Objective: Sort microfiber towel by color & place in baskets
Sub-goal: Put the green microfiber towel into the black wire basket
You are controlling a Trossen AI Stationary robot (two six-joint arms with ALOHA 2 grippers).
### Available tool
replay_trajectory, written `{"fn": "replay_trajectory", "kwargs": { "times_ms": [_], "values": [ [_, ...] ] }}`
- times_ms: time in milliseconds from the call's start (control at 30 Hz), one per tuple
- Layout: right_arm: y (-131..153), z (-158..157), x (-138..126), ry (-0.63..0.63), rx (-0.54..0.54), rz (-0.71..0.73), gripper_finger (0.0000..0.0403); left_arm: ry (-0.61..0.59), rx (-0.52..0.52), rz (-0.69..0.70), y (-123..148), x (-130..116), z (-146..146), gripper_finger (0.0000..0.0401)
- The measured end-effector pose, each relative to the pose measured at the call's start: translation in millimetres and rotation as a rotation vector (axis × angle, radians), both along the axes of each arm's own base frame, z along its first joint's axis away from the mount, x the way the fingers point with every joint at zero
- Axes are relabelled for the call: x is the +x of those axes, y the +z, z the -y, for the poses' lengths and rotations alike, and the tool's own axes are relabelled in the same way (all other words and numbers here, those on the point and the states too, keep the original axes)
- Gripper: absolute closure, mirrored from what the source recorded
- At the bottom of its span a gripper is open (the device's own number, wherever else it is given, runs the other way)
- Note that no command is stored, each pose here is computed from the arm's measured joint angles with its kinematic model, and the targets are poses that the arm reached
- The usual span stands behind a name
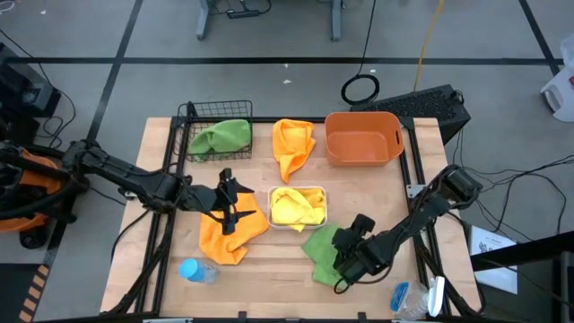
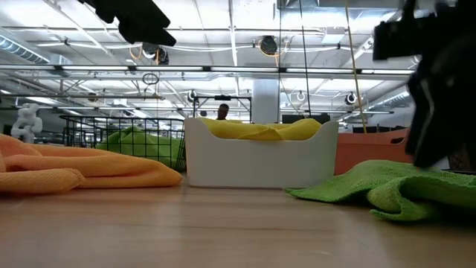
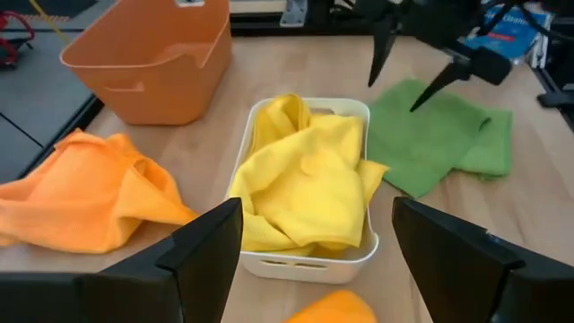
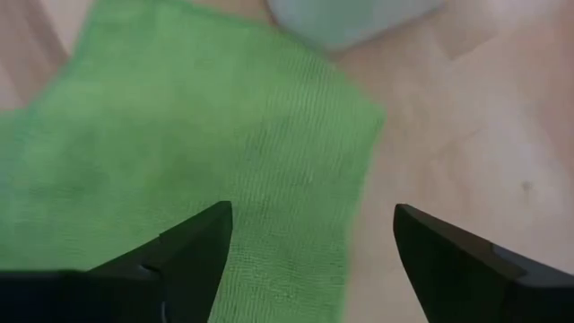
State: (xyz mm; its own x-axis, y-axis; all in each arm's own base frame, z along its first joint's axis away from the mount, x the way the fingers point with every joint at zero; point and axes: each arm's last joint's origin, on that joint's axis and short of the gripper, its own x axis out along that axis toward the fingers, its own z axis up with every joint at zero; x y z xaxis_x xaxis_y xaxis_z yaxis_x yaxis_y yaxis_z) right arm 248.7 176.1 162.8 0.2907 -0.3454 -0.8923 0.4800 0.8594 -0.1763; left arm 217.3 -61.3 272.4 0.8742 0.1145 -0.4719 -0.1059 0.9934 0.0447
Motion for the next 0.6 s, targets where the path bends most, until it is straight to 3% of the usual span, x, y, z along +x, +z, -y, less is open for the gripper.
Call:
{"fn": "replay_trajectory", "kwargs": {
  "times_ms": [200, 333, 433, 600],
  "values": [
    [-30.6, 14.9, -9.6, -0.093, 0.085, 0.032, 0.0106, -0.007, 0.009, -0.022, -4.4, 2.7, 2.4, 0.0111],
    [-42.7, 16.5, -11.1, -0.116, 0.198, 0.074, 0.0125, -0.006, 0.008, -0.021, -4.3, 2.8, 2.4, 0.0111],
    [-46.7, 14.8, -9.8, -0.119, 0.239, 0.116, 0.0172, -0.006, 0.006, -0.017, -3.9, 2.9, 2.4, 0.0111],
    [-45.4, 11.2, -9.0, -0.131, 0.273, 0.144, 0.0302, -0.004, 0.003, -0.015, -3.8, 3.0, 2.4, 0.0111]
  ]
}}
